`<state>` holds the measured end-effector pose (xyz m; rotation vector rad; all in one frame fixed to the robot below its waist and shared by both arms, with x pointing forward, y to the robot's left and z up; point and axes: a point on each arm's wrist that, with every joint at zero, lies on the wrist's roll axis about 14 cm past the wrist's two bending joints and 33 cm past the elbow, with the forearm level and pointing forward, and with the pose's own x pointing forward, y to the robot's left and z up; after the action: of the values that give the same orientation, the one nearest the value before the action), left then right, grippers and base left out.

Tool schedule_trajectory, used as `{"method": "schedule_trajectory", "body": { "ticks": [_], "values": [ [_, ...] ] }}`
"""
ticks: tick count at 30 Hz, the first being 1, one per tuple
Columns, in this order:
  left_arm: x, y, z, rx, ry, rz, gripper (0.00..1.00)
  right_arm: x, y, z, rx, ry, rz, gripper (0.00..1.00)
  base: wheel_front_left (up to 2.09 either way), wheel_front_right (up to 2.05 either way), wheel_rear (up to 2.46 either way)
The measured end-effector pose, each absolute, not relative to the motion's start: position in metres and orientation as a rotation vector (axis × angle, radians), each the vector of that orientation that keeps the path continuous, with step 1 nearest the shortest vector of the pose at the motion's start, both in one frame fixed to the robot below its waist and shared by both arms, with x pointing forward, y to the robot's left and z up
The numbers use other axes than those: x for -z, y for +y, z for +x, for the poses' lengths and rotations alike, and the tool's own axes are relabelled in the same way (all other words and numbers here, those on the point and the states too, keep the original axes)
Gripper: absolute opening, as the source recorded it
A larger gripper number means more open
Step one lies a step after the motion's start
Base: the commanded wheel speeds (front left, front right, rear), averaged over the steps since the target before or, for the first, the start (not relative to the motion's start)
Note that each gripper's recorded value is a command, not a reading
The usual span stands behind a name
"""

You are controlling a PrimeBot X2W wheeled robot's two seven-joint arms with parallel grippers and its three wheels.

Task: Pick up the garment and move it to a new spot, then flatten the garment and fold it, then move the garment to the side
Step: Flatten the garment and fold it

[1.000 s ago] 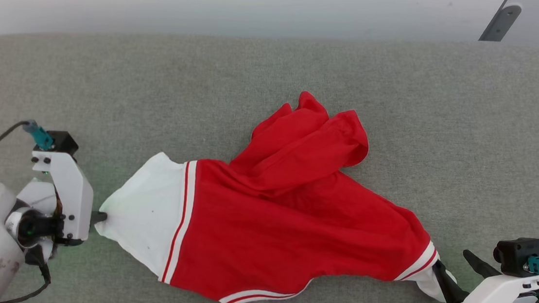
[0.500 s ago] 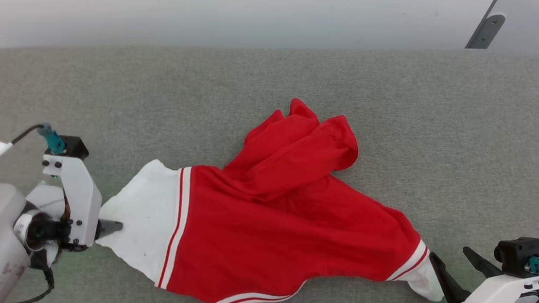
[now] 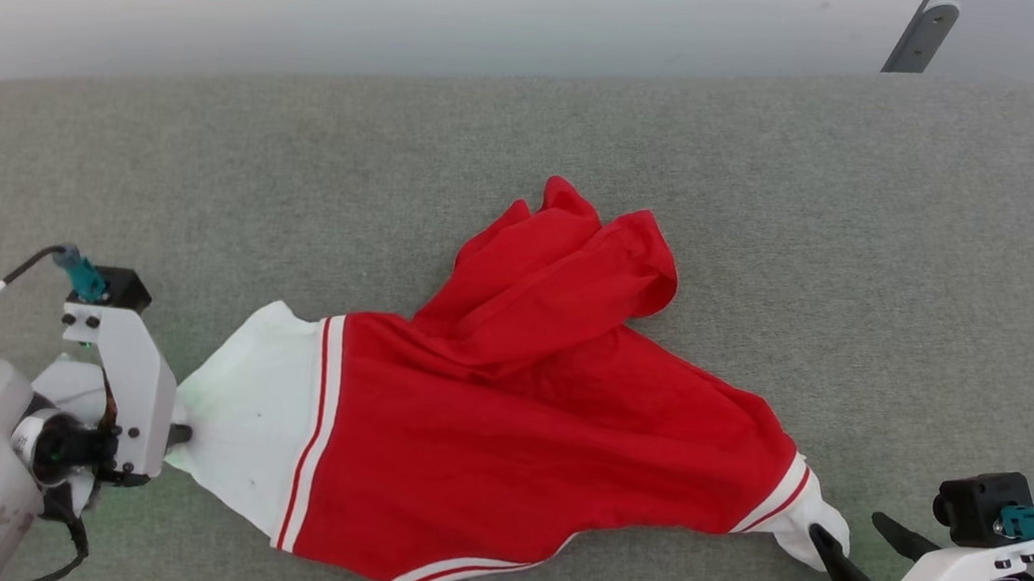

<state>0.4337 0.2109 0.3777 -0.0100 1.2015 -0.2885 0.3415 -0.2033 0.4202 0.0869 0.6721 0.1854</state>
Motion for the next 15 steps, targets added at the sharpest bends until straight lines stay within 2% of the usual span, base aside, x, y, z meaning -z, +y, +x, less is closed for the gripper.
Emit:
{"method": "schedule_trajectory", "body": {
  "ticks": [7,15],
  "values": [
    [-0.379,0.209,0.436,0.301,1.192,-0.014,0.0,-0.403,-0.198,0.338,-0.206,0.765,0.096,1.0,0.0,0.0,0.0],
    [-0.38,0.209,0.437,0.306,1.178,-0.021,0.0,-0.382,-0.19,0.351,-0.229,0.851,0.084,1.0,0.0,0.0,0.0]
  ]
}}
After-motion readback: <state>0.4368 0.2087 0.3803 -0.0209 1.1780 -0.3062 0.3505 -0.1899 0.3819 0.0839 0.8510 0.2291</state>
